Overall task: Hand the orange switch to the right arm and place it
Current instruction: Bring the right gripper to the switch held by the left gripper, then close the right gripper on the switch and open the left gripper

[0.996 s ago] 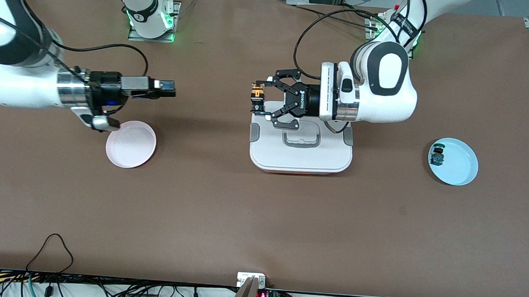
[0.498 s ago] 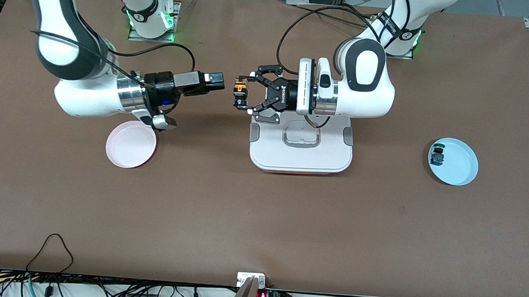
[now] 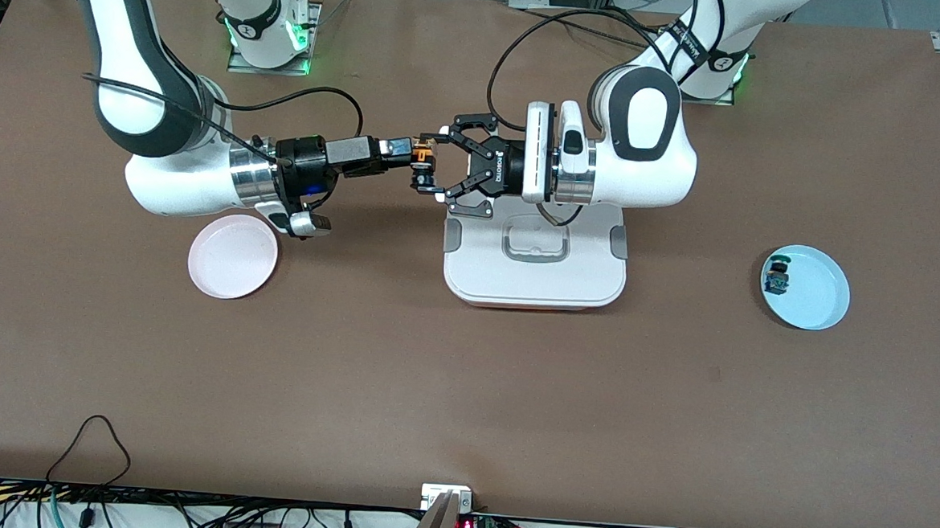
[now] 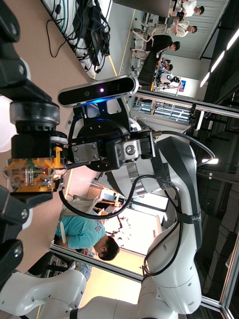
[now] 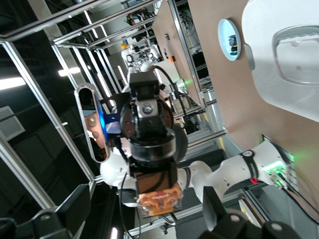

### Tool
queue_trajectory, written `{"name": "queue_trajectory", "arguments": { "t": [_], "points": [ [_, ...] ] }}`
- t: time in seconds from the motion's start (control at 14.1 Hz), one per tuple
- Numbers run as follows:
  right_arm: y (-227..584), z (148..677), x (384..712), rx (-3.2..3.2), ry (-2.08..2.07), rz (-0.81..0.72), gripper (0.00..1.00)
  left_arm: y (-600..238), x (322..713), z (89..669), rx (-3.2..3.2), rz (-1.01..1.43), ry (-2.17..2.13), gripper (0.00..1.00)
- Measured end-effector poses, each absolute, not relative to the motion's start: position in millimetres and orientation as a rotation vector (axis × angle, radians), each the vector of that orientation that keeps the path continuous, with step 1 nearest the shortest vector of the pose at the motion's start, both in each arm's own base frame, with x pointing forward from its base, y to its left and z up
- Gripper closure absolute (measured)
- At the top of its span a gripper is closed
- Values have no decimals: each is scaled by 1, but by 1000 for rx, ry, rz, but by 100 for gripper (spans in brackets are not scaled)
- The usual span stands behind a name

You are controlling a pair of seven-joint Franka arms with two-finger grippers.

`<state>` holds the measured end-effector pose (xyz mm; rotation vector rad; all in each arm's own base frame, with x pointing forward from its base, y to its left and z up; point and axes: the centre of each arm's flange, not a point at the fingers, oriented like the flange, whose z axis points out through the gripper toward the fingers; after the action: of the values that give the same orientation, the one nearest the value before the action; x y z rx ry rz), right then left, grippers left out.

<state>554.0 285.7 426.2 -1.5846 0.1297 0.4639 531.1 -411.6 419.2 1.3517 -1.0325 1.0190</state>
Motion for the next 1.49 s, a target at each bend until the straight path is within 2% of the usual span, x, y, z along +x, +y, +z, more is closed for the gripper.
{"name": "queue_trajectory", "arguments": {
  "t": [0.36,0.5,0.57,0.64,0.71,0.92,1.49],
  "points": [
    [297,417,549,-1572,173,458,4,-411,532,419,1354,1020,-1031,28],
    [299,416,549,-1579,178,452,7,-411,532,418,1356,1019,-1030,28],
    [300,416,548,-1580,179,452,13,-411,532,418,1360,1020,-1030,28],
    [300,415,548,-1581,179,453,14,-411,532,417,1363,1020,-1030,28],
    [300,415,548,-1581,180,453,21,-412,531,417,1364,1020,-1031,28],
    [299,414,548,-1580,180,447,56,-411,533,419,1366,1021,-1018,28],
    [298,416,548,-1578,174,438,57,-412,533,421,1365,1023,-1010,28]
  ]
}}
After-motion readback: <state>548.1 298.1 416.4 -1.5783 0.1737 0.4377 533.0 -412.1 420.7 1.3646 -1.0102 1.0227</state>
